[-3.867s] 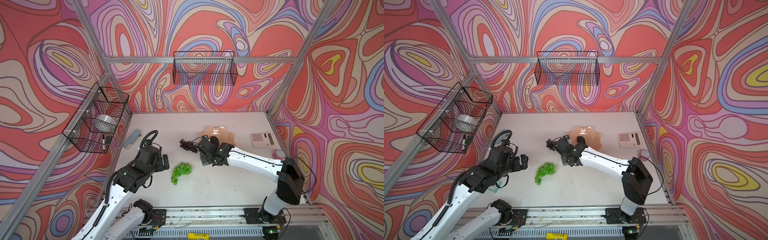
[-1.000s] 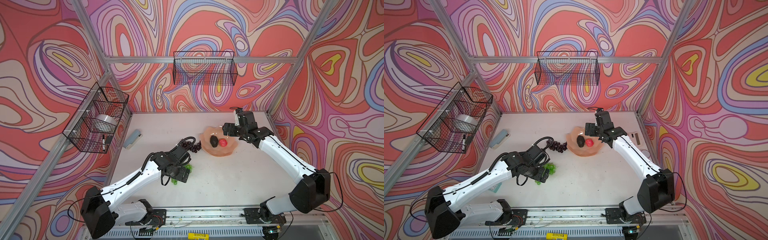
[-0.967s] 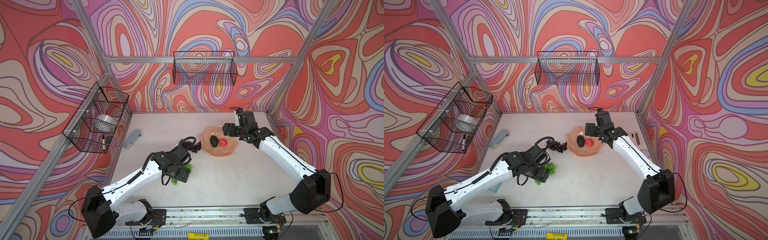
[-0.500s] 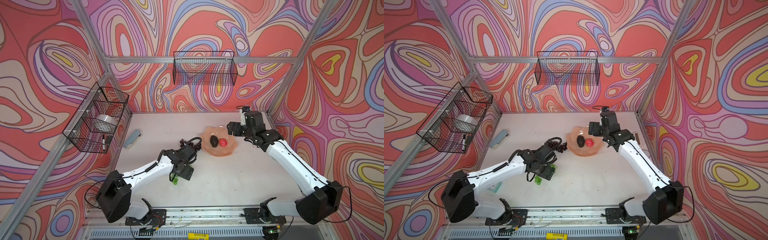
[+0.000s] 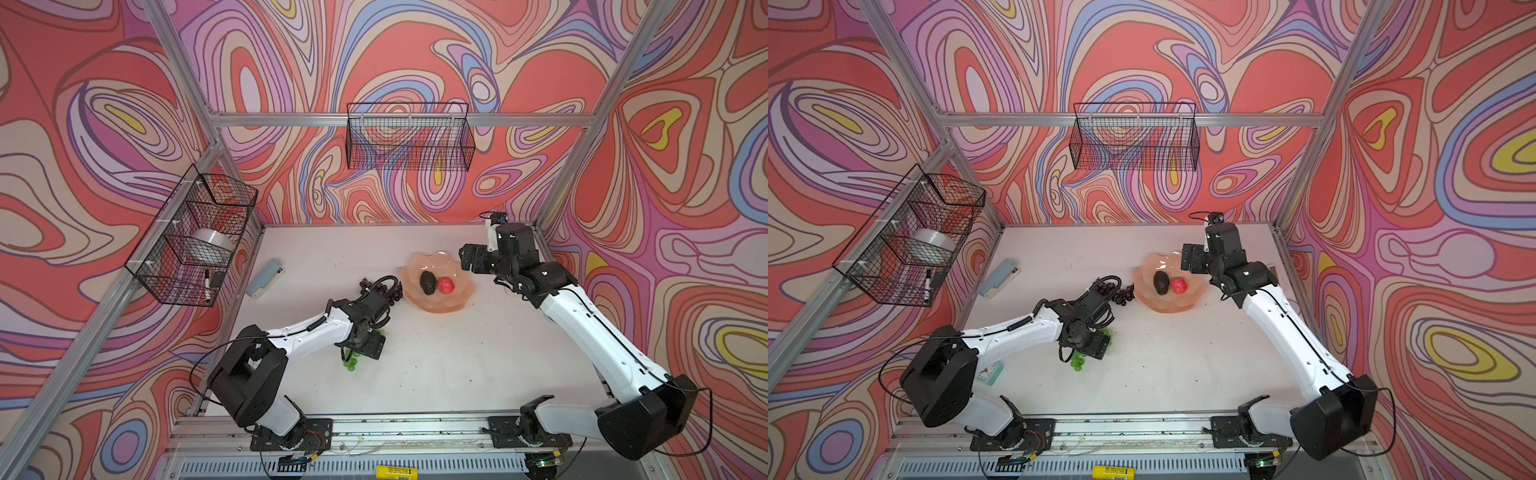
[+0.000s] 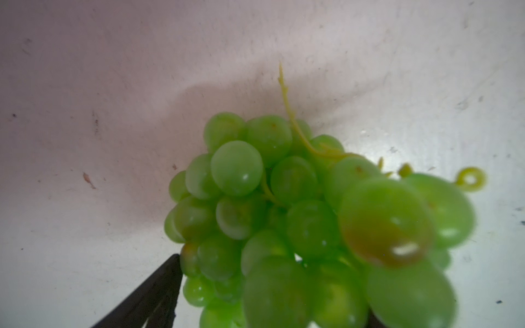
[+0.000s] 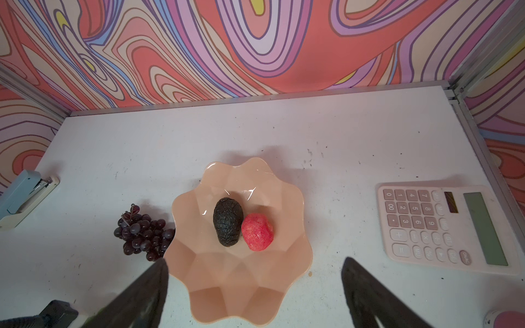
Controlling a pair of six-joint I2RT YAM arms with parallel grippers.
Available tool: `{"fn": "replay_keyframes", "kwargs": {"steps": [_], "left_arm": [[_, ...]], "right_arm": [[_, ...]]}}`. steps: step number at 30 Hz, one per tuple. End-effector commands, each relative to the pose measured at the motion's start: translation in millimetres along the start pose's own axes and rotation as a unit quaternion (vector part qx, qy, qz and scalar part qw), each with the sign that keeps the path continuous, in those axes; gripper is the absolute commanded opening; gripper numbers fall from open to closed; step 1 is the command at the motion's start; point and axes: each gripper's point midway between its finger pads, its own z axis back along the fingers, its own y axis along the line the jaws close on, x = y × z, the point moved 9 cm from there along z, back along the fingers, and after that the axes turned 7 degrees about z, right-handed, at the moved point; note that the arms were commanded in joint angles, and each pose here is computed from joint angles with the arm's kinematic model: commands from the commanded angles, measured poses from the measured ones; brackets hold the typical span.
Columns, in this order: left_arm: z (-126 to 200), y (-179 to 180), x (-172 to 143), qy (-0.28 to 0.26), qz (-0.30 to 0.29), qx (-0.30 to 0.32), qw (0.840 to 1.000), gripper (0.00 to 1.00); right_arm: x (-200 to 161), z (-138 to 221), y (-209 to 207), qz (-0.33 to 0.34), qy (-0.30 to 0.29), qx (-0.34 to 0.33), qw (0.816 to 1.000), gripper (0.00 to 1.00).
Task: Arrange fruit in a fruit bowl
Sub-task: Pick up the fruits from the center of the table.
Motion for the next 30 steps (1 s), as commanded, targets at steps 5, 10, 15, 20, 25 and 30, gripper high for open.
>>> {"fn": "replay_keyframes", "kwargs": {"steps": [5, 10, 15, 20, 25, 30], "left_arm": [[-15.1, 0.0, -4.5, 0.027, 0.018, -0.025, 0.999, 0.62], [-15.2, -0.6, -5.0, 0.031, 0.014, -0.028, 0.999, 0.44], [-10.2, -0.4, -5.6, 0.035, 0.011, -0.029, 0.999, 0.31], [12.4, -1.7, -2.5, 0.019, 0.002, -0.045, 0.999, 0.17], [58.9, -3.4, 5.9, -0.049, -0.008, -0.082, 0.995, 0.12], [107.2, -9.5, 16.6, -0.118, -0.023, -0.137, 0.983, 0.11]], "right_arm": [[1.0, -2.3, -1.6, -0.006, 0.001, 0.001, 1.0, 0.98], [0.9, -3.3, -1.2, -0.01, -0.002, 0.003, 1.0, 0.98], [0.7, -4.1, -0.7, -0.01, -0.003, 0.004, 1.0, 0.98], [-0.5, -6.2, -1.3, -0.01, -0.002, 0.002, 1.0, 0.98], [-1.5, -8.2, -2.3, -0.013, -0.001, -0.001, 1.0, 0.98], [-2.1, -9.3, -2.6, -0.015, 0.0, -0.002, 1.0, 0.98]]}}
